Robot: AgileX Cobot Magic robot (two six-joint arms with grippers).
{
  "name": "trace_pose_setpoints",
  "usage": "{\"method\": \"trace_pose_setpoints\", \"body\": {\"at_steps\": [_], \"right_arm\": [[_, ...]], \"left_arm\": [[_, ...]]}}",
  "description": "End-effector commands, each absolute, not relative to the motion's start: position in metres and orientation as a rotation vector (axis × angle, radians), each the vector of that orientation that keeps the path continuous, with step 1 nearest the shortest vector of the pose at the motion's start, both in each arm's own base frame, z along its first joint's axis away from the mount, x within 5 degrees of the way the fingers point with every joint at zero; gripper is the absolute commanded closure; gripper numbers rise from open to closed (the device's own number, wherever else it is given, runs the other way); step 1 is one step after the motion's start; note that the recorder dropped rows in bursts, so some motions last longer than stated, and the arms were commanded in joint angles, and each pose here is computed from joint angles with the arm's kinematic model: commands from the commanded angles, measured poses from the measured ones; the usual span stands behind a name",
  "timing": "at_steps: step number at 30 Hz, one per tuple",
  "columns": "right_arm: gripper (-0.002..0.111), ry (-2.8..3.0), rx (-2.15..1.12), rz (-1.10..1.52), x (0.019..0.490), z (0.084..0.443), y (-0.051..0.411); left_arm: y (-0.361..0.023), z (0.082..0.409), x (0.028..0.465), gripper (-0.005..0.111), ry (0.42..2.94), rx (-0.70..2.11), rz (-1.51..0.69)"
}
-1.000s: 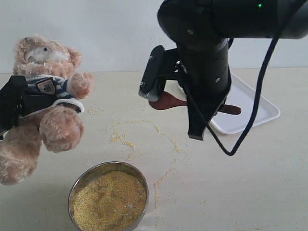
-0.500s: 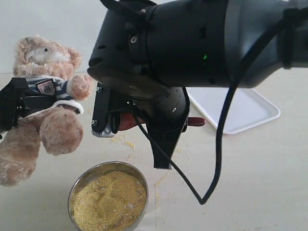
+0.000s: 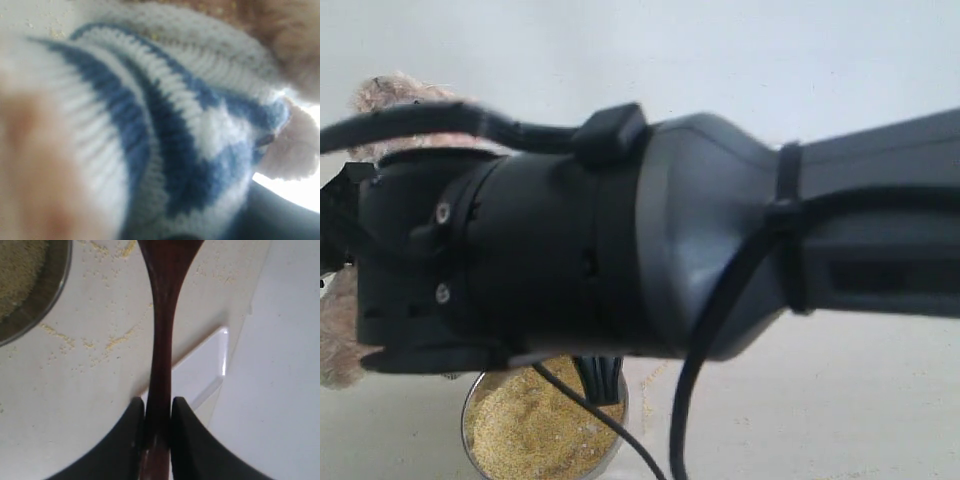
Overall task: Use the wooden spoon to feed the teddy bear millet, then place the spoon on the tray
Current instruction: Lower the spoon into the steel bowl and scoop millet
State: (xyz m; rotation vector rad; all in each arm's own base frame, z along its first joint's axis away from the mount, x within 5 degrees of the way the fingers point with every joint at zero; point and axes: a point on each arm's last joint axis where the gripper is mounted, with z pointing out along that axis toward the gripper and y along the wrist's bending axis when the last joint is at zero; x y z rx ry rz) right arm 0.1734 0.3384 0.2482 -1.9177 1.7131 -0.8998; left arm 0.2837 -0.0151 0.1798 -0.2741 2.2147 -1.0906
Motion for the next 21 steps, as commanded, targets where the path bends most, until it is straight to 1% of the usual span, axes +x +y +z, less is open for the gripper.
{"method": "trace_pose_setpoints", "body": {"at_steps": [1, 6, 11, 17, 21], "right_arm": [[0.109, 1.698, -1.940, -0.906, 0.171, 0.244, 0.342], [0.109, 1.680, -1.978, -0.909, 0.170, 0.244, 0.342], [0.109, 1.622, -2.248, -0.814, 0.159, 0.235, 0.342], [0.109, 1.637, -2.258, -0.790, 0.158, 0.234, 0.342], [0.109, 1.651, -2.238, -0.792, 0.158, 0.234, 0.342]], "left_arm": [[-0.014, 0.185, 0.287, 0.102, 2.183, -0.266, -1.098], [-0.014, 0.185, 0.287, 0.102, 2.183, -0.266, -1.098], [-0.014, 0.184, 0.287, 0.102, 2.185, -0.268, -1.093], [-0.014, 0.184, 0.287, 0.102, 2.186, -0.268, -1.087], [-0.010, 0.181, 0.288, 0.102, 2.205, -0.290, -1.025]]}}
